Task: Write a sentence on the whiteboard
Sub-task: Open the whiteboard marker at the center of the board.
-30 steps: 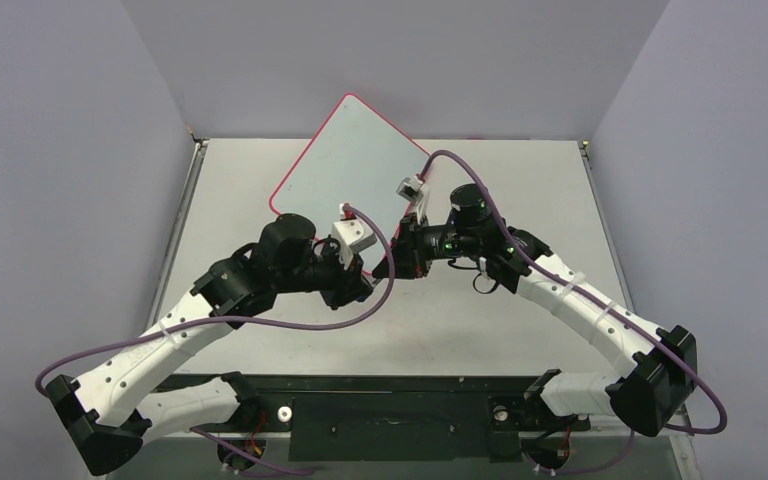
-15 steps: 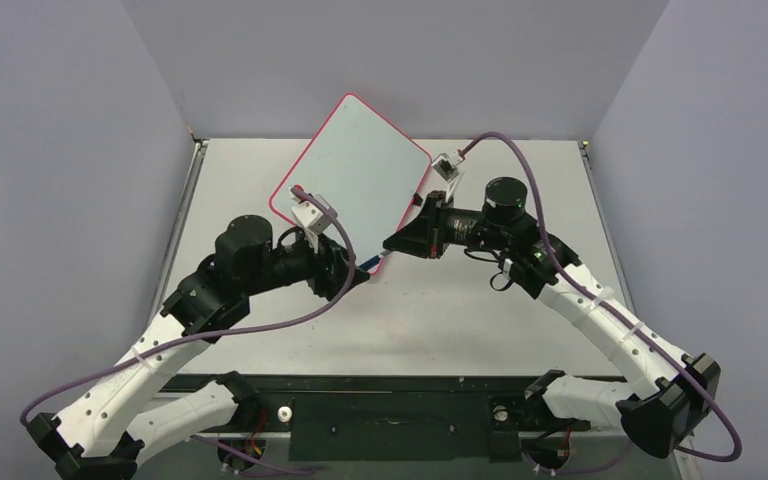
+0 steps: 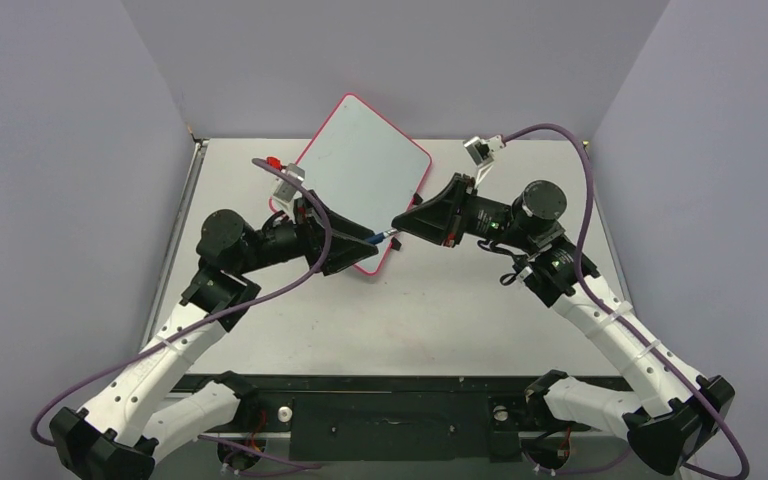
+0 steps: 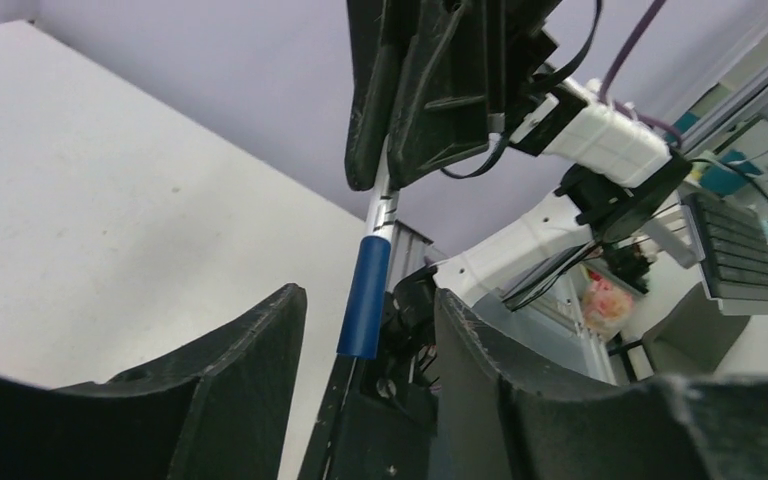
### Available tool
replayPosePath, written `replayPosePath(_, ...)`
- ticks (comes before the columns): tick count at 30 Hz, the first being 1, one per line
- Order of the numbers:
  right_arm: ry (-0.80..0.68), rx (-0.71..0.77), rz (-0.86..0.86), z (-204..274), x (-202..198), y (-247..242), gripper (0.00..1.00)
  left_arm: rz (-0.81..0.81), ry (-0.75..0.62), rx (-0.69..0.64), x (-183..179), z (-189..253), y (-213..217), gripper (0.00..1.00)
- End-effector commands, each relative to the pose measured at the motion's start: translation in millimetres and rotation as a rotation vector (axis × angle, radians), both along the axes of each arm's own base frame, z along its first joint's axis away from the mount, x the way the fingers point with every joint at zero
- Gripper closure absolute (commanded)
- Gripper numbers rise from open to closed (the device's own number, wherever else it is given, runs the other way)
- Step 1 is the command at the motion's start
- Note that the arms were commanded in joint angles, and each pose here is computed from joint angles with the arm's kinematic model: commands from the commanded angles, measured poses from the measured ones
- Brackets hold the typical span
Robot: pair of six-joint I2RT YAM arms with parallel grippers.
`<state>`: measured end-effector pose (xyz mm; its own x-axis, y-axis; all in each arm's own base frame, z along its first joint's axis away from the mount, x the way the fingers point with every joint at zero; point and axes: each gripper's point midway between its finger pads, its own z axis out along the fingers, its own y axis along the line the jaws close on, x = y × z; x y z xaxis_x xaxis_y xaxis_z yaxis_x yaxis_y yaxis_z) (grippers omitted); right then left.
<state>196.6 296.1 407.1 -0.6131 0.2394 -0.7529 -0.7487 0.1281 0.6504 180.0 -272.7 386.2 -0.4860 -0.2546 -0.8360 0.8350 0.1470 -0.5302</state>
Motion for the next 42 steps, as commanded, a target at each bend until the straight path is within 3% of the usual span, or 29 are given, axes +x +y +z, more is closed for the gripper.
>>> replayPosePath(1, -0.084, 0.118, -0.005, 36.8, -6.9, -6.7, 1.0, -0.063, -0.078, -0.145, -15.2, 42.6, 2.4, 0.56)
replayPosePath(7, -0.089, 0.169, -0.003, 47.6, -7.6, -7.3, 1.0, -0.036, -0.074, -0.174, -11.5, 46.3, 3.7, 0.73)
replayPosePath(19, -0.065, 0.196, 0.021, 45.8, -8.2, -4.5, 1.0, -0.013, -0.067, -0.202, -2.8, 52.8, -1.2, 0.78)
replayPosePath(21, -0.067, 0.2, 0.023, 46.6, -8.5, -4.8, 1.0, -0.012, -0.065, -0.201, -0.8, 52.3, -3.2, 0.83)
replayPosePath(23, -0.07, 0.201, 0.028, 46.8, -9.8, -4.6, 1.0, -0.008, -0.064, -0.2, 1.1, 51.4, -4.7, 0.97)
replayPosePath(26, -0.075, 0.198, 0.043, 46.3, -11.3, -3.9, 1.0, 0.0, -0.061, -0.195, 1.9, 51.2, -4.7, 1.0)
replayPosePath(27, -0.079, 0.192, 0.054, 45.3, -12.7, -3.1, 0.95, 0.003, -0.07, -0.187, 2.3, 51.4, -4.3, 1.0)
replayPosePath(29, -0.092, 0.165, 0.064, 40.6, -12.2, -2.6, 0.53, 0.003, -0.07, -0.158, 2.6, 52.4, -3.7, 1.0)
replayPosePath(31, -0.079, 0.1, 0.051, 27.5, -6.9, -3.4, 0.32, -0.018, -0.072, -0.121, 0.7, 52.8, -4.0, 1.0)
replayPosePath(35, -0.113, 0.049, 0.037, 22.7, -2.1, -12.1, 0.22, -0.046, -0.05, -0.019, -1.4, 44.1, -4.5, 1.0)
replayPosePath(42, -0.145, 0.023, 0.101, 26.7, -12.2, -16.5, 0.23, -0.098, -0.052, 0.02, -5.2, 54.6, 11.7, 1.0)
